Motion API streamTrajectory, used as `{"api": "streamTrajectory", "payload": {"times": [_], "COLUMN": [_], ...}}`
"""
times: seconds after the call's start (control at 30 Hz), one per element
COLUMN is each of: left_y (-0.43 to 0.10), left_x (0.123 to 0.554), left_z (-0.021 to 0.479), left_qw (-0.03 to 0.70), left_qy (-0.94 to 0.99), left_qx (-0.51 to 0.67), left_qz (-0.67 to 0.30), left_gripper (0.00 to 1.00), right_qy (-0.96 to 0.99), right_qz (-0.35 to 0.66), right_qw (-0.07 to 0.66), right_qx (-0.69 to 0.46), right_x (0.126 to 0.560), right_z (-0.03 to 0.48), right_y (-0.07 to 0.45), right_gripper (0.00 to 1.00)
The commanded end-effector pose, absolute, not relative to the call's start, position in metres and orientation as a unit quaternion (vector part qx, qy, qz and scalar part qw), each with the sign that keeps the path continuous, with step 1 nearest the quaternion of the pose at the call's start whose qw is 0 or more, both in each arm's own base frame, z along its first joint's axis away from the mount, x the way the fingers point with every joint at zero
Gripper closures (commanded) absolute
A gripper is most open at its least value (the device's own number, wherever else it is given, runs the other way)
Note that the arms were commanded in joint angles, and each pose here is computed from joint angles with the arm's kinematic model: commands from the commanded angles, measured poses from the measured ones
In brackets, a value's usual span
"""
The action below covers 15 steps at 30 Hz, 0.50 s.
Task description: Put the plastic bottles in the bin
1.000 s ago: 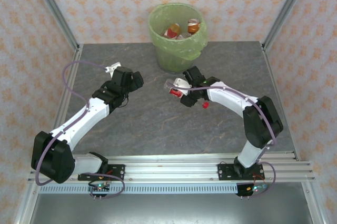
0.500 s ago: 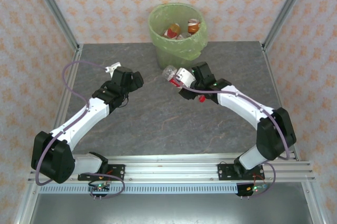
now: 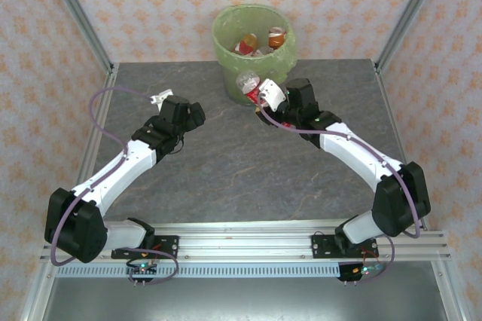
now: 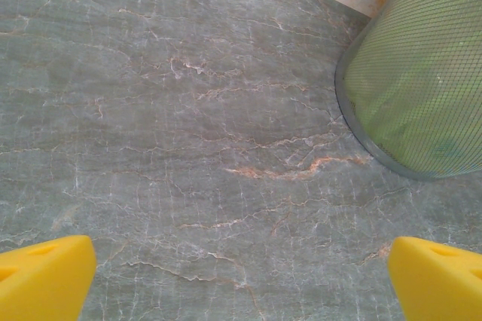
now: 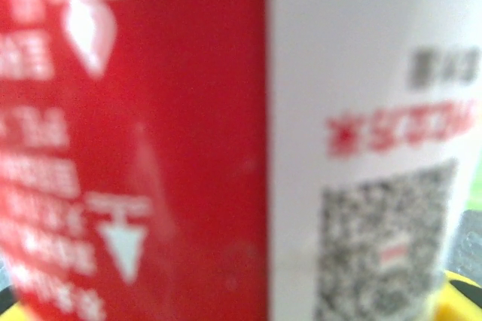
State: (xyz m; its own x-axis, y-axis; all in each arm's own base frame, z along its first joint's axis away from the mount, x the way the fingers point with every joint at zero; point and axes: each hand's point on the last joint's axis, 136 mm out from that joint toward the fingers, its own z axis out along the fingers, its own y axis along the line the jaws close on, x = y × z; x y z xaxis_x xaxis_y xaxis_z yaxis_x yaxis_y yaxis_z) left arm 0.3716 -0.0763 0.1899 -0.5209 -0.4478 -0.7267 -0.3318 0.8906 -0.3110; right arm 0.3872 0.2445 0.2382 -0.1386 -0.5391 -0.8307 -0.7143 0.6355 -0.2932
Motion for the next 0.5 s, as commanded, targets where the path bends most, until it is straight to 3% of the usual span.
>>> {"api": "streamTrajectory", "payload": {"times": [0.0,0.33,0.47], "left_y": [-0.067,-0.063,-0.084], "left_x": [0.368,0.363,0.365], "left_z": [0.191,0.197,0.211], "left_qw": [0.434,0.442,0.465], "left_qy": [0.868,0.862,0.854], "left_qx": [-0.237,-0.241,-0.199], "left_qz": [-0.055,-0.056,-0.120], "left_gripper": [0.00,0.00,0.00], "right_qy": [0.698,0.646,0.633], "right_qz": [0.093,0.077,0.075], "right_qw": [0.574,0.630,0.644], "right_qx": [-0.417,-0.423,-0.422], "right_x": [0.397,0.426,0.437], "right_z": [0.296,0.367,0.384], "right_y": [0.255,0.272,0.280], "right_gripper": [0.48,0.46,0.45]}}
